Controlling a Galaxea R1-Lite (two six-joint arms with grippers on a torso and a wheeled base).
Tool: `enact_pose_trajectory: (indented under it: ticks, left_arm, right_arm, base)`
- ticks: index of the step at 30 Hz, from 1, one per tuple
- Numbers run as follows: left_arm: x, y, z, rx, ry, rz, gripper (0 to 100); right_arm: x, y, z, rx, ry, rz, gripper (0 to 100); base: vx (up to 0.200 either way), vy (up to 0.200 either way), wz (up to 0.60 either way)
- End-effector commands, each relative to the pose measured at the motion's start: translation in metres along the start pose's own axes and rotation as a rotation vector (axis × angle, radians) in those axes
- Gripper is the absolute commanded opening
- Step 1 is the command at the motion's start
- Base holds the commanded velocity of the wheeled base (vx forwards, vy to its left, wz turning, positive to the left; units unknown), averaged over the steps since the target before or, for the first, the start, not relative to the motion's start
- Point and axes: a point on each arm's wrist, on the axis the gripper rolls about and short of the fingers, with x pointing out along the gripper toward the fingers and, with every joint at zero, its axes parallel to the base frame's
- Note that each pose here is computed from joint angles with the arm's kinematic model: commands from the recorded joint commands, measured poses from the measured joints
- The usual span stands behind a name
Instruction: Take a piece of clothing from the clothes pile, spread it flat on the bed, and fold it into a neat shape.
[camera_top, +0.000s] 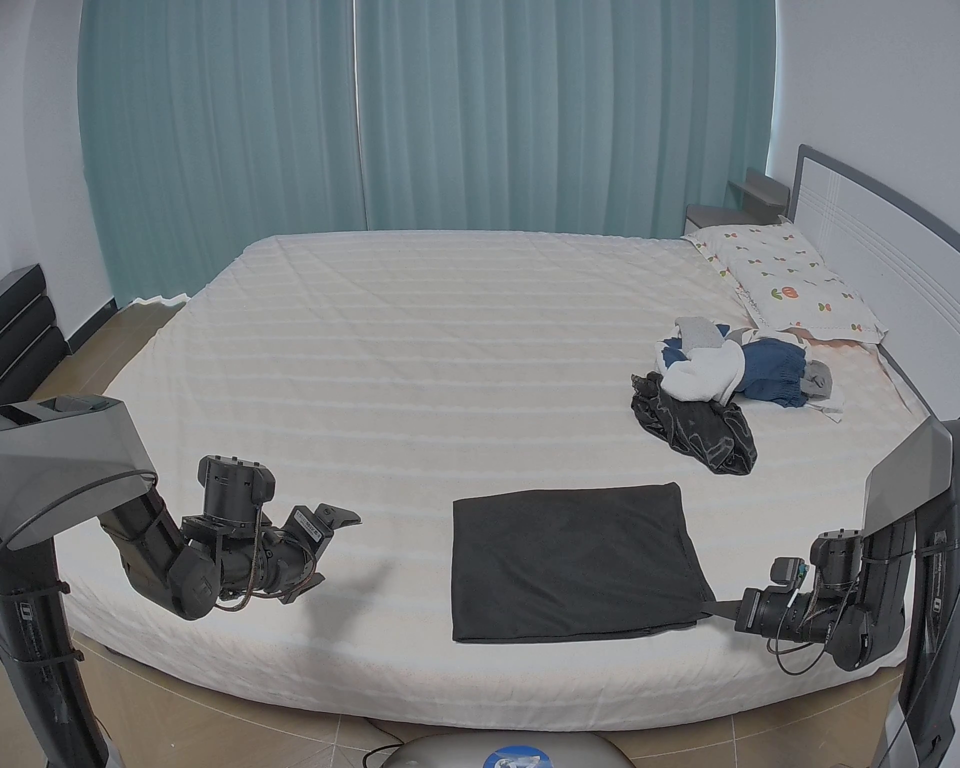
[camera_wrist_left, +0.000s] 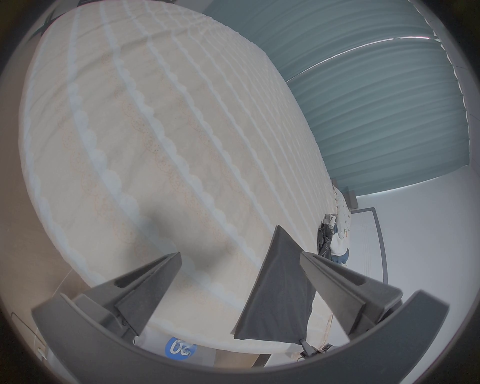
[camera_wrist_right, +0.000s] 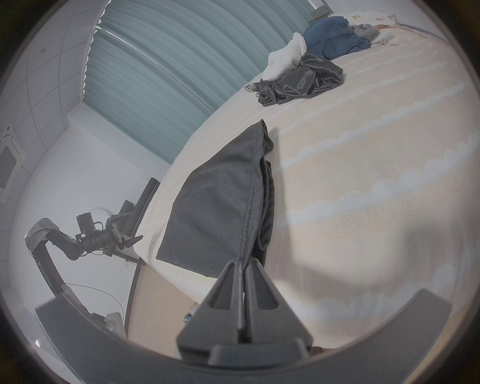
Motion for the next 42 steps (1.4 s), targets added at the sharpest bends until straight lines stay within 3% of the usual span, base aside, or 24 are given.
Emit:
enact_pose_trajectory:
  ticks: [1, 10, 11, 22, 33, 42]
  left_arm:
    - [0.0, 0.001, 0.0, -0.001, 0.002, 0.001, 100]
    - [0.0, 0.0, 0.0, 0.0, 0.0, 0.001, 100]
    - [0.0, 0.0, 0.0, 0.0, 0.0, 0.001, 100]
    - [0.0, 0.0, 0.0, 0.0, 0.0, 0.001, 100]
    - [0.0, 0.0, 0.0, 0.001, 0.001, -0.002, 100]
    - [0.0, -0.002, 0.001, -0.002, 0.003, -0.012, 100]
  right_arm:
    - [-0.001, -0.001, -0.001, -0.003, -0.001, -0.003, 0]
    - [-0.002, -0.003, -0.004, -0.029, 0.011, -0.012, 0]
    - [-0.002, -0.003, -0.004, -0.03, 0.011, -0.012, 100]
    - [-0.001, -0.014, 0.021, -0.012, -0.098, -0.018, 100]
    - [0.01, -0.023, 0.065, 0.21, -0.283, 0.011, 100]
    - [0.011, -0.022, 0.069, 0.211, -0.297, 0.015, 100]
  base:
    - [0.0, 0.0, 0.0]
    - [0.0, 0.0, 0.0]
    - [0.0, 0.0, 0.0]
    - [0.0, 0.0, 0.0]
    - [0.0, 0.0, 0.0]
    - [0.0, 0.0, 0.0]
